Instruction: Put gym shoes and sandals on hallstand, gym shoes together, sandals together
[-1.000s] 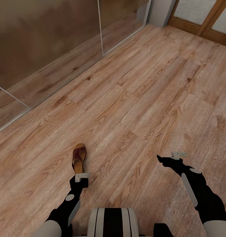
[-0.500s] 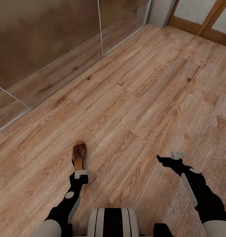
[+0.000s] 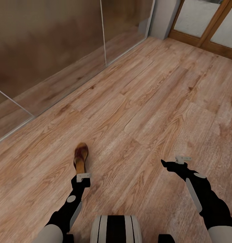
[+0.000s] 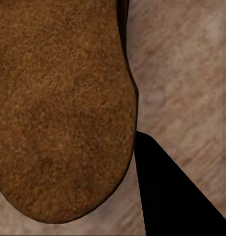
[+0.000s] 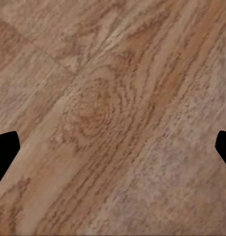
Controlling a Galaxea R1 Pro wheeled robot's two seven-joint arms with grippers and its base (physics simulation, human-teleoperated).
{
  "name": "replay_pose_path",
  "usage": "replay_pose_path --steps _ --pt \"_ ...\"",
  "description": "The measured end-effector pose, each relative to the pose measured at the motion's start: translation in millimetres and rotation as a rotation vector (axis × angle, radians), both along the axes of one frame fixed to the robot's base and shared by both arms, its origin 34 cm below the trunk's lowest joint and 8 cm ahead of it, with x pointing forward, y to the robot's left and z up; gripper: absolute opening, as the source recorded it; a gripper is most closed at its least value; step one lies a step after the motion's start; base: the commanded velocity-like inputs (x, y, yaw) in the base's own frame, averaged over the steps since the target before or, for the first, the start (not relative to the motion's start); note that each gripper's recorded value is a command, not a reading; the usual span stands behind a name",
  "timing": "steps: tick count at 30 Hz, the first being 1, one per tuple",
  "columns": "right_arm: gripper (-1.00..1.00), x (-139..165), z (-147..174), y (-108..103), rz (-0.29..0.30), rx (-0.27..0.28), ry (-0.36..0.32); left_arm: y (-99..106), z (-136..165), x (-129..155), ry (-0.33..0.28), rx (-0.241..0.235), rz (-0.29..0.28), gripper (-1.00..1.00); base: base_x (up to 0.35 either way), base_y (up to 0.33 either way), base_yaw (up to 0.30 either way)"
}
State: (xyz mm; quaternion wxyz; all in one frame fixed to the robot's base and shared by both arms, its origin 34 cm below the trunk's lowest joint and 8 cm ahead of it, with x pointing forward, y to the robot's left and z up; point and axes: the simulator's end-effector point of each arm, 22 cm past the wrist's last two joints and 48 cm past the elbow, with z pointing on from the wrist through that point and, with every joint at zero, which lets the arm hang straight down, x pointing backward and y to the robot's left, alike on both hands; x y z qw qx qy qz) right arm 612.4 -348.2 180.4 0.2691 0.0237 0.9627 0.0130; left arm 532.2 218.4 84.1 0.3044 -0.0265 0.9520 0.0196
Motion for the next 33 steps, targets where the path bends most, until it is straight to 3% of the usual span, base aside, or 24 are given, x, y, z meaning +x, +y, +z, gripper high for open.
replay_pose_path --steps 1,4,24,30,33 --pt "1.0 6.9 5.6 -6.4 0.045 -0.065 -0.036 0.0 1.8 1.5 -0.003 0.0 0.001 -1.0 0.0 0.0 0.0" --pt "1.0 17.6 17.0 -7.1 0.063 -0.086 -0.093 2.1 7.6 6.5 -0.016 0.002 0.001 -1.0 0.0 0.0 0.0" --pt "1.0 50.2 82.5 -6.8 0.063 -0.096 -0.219 4.5 54.8 42.5 -0.111 0.003 0.005 -1.0 0.0 0.0 0.0" --pt "1.0 40.6 78.7 -9.2 0.054 -0.092 -0.201 2.9 71.0 53.1 -0.137 0.001 -0.014 -1.0 0.0 0.0 0.0" --pt "1.0 37.4 75.7 -11.3 0.052 -0.095 -0.225 8.2 76.1 53.5 -0.141 0.01 -0.017 -1.0 0.0 0.0 0.0"
